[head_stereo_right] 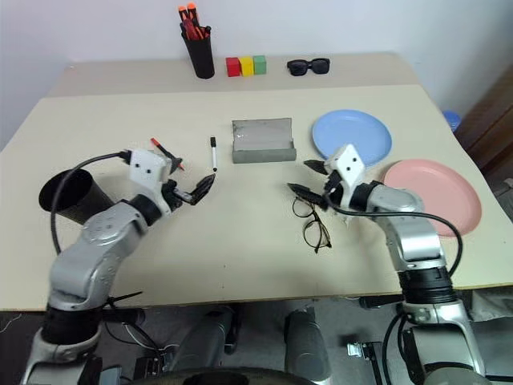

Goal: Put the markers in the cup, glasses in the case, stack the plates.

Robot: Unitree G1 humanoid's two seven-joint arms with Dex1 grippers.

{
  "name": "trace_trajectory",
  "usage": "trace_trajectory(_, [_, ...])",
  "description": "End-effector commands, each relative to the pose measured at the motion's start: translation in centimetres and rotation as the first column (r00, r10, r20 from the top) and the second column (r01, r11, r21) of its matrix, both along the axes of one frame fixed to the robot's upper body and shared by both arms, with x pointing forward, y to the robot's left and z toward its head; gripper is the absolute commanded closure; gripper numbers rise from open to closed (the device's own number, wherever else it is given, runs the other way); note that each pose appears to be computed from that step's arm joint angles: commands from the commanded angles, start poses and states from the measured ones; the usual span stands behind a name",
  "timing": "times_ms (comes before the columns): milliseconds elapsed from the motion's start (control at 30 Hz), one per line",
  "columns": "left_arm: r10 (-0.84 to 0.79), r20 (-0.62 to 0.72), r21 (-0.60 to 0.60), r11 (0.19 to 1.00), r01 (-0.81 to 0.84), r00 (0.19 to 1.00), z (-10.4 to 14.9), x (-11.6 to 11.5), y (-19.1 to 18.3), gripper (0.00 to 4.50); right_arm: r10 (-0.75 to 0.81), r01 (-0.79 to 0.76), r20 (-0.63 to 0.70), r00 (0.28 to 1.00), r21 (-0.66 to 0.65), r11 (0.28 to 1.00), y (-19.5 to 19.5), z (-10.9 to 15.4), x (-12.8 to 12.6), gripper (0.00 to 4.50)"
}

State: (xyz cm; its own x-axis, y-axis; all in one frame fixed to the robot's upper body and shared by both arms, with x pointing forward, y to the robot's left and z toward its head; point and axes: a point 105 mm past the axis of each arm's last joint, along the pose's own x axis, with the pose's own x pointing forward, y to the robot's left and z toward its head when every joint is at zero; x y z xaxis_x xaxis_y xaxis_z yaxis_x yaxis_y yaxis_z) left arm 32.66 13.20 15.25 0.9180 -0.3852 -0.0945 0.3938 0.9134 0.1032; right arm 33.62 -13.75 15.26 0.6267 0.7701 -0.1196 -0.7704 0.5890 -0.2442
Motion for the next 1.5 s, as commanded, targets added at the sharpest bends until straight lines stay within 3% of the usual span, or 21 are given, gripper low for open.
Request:
trace_trajectory(33, [0.130, 0.012, -0.037, 0.991, -0.130, 0.991, 1.5, 2.0, 0.6, 0.04, 0.056, -0.058, 0.080, 0.995, 0.025, 0.998, 3.9, 1.7, -0.8, 1.05])
trace_trajectory(200, [0.296, -0.087, -0.077, 0.950, -0.303, 0.951, 1.9, 5.2, 1.1, 0.04, 0.018, -0.020, 0.092, 0.996, 0.013, 1.000, 7.7, 0.4, -0.2, 1.05])
trace_trajectory(433, [0.444, -0.184, 0.014, 0.893, -0.450, 0.877, 1.0, 8.6, 2.2, 0.04, 0.029, -0.035, 0.080, 0.996, 0.065, 0.997, 11.5, -0.1, -0.4, 1.05])
trace_trajectory(800, [0.346, -0.354, 0.000, 0.929, -0.370, 0.869, -0.9, 11.7, -1.9, 0.04, 0.047, -0.055, 0.096, 0.994, 0.077, 0.996, 11.7, 0.3, -0.6, 1.05])
trace_trajectory(967, [0.361, -0.469, 0.045, 0.921, -0.386, 0.806, -2.8, 11.7, -2.2, 0.04, 0.023, -0.030, 0.093, 0.995, 0.076, 0.997, 11.2, 0.0, -0.7, 1.05])
trace_trajectory(1067, [0.327, -0.506, 0.030, 0.932, -0.362, 0.798, -3.1, 11.7, -2.9, 0.87, 0.024, -0.032, 0.093, 0.995, 0.090, 0.995, 11.3, 0.3, -0.8, 1.05])
trace_trajectory(1300, [0.388, -0.505, 0.112, 0.915, -0.387, 0.771, -3.3, 11.6, -2.5, 4.46, 0.023, -0.031, 0.088, 0.996, 0.084, 0.996, 11.2, -0.1, -0.8, 1.05])
trace_trajectory(1433, [0.386, -0.487, 0.070, 0.912, -0.405, 0.784, -2.7, 11.8, -2.7, 4.49, 0.019, -0.027, 0.086, 0.996, 0.082, 0.996, 11.0, -0.2, -0.7, 1.05])
trace_trajectory(1500, [0.415, -0.376, 0.025, 0.898, -0.438, 0.829, -0.8, 12.5, -2.2, 4.49, 0.016, -0.023, 0.085, 0.996, 0.082, 0.996, 11.0, -0.2, -0.6, 1.05])
